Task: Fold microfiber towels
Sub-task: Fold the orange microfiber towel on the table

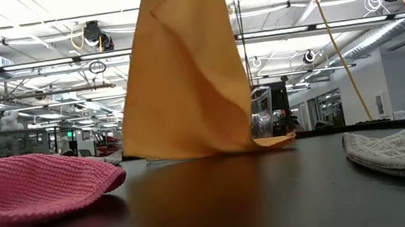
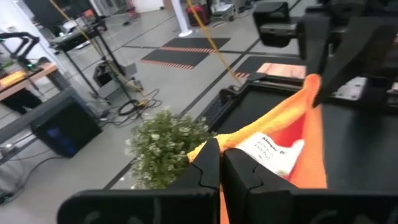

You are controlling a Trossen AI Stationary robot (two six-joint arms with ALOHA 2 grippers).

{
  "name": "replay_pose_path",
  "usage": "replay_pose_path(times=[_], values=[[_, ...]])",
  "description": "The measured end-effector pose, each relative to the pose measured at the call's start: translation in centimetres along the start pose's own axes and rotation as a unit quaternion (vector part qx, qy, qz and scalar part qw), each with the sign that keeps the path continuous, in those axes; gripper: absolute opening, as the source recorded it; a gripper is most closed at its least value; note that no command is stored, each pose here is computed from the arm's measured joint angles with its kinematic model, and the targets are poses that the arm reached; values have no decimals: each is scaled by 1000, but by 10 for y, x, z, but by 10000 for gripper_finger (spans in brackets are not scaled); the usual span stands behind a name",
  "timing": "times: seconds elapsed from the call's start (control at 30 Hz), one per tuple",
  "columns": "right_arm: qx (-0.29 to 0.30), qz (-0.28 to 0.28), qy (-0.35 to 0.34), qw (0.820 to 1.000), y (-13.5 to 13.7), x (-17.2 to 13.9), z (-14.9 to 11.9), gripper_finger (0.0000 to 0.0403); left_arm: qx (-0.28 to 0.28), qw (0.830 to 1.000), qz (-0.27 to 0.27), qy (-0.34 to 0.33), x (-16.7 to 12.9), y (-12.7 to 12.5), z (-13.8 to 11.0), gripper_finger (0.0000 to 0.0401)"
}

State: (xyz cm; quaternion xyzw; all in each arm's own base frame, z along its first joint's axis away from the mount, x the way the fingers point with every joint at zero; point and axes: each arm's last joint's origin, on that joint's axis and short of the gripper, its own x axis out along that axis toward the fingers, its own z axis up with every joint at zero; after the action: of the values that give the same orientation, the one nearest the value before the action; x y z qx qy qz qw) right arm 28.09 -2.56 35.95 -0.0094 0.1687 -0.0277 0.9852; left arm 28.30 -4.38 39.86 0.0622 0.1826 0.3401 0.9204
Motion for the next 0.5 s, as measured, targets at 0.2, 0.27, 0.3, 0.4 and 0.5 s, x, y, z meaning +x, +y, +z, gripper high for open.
replay_pose_path(times=[0.2,0.27,0.3,0.4,0.5], values=[[16,7,9,1000,4,0,-2,0,2,1000,-19,-5,-10,-8,-1,1],[25,10,12,1000,6,0,-2,0,4,1000,-21,-6,-11,-9,-1,1],[28,12,13,999,7,0,-2,0,3,1000,-18,-6,-11,-9,-1,1],[31,18,15,999,11,0,-3,0,11,1000,-4,-10,-12,-9,-1,1],[31,21,15,999,14,0,-2,0,12,1000,-2,-10,-13,-9,-1,1]])
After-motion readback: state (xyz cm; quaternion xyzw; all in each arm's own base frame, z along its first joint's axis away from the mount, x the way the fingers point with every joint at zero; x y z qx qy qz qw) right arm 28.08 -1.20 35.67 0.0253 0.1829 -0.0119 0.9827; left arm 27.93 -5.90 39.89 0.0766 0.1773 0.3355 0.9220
